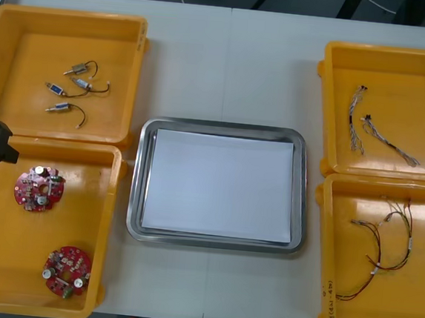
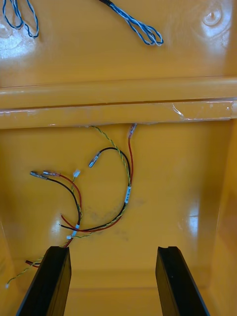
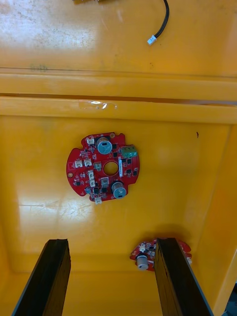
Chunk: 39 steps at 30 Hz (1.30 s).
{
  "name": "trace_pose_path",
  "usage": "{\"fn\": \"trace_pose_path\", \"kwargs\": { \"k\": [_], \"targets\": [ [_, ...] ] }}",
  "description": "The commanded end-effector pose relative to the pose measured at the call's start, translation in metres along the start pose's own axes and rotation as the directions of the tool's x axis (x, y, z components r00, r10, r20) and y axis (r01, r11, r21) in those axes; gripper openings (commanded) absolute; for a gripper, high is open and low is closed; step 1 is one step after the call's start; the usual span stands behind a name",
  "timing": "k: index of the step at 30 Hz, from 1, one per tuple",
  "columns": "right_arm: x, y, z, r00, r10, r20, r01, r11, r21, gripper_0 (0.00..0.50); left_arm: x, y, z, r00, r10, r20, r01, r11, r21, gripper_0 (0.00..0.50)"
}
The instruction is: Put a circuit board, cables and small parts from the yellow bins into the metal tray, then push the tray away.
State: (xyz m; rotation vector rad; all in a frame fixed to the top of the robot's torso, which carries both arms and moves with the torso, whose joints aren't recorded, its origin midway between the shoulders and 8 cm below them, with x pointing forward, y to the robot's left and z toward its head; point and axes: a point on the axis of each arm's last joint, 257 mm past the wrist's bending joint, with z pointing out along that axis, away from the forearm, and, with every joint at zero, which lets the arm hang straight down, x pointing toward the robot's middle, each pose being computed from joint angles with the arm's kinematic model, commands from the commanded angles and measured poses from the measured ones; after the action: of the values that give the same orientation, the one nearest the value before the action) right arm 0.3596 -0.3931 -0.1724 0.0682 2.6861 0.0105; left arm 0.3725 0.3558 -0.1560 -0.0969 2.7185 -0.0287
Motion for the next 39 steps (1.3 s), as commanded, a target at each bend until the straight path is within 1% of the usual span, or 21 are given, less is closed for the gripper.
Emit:
{"fn": "trace_pose_path", "kwargs": {
  "k": [1, 39],
  "targets": [
    [0.0015, -0.0046, -0.0076, 1.000, -0.027, 0.000, 0.027, 0.999, 0.035, 0.500, -0.0044, 0.0156, -0.0136, 0.996, 0.090, 0.023, -0.089, 0.995, -0.050, 0.500],
    [0.0015, -0.0046, -0.0076, 1.000, -0.027, 0.000, 0.027, 0.999, 0.035, 0.500, -0.0044, 0.0156, -0.0136, 0.996, 0.090, 0.023, -0.089, 0.995, -0.050, 0.500]
  ]
}}
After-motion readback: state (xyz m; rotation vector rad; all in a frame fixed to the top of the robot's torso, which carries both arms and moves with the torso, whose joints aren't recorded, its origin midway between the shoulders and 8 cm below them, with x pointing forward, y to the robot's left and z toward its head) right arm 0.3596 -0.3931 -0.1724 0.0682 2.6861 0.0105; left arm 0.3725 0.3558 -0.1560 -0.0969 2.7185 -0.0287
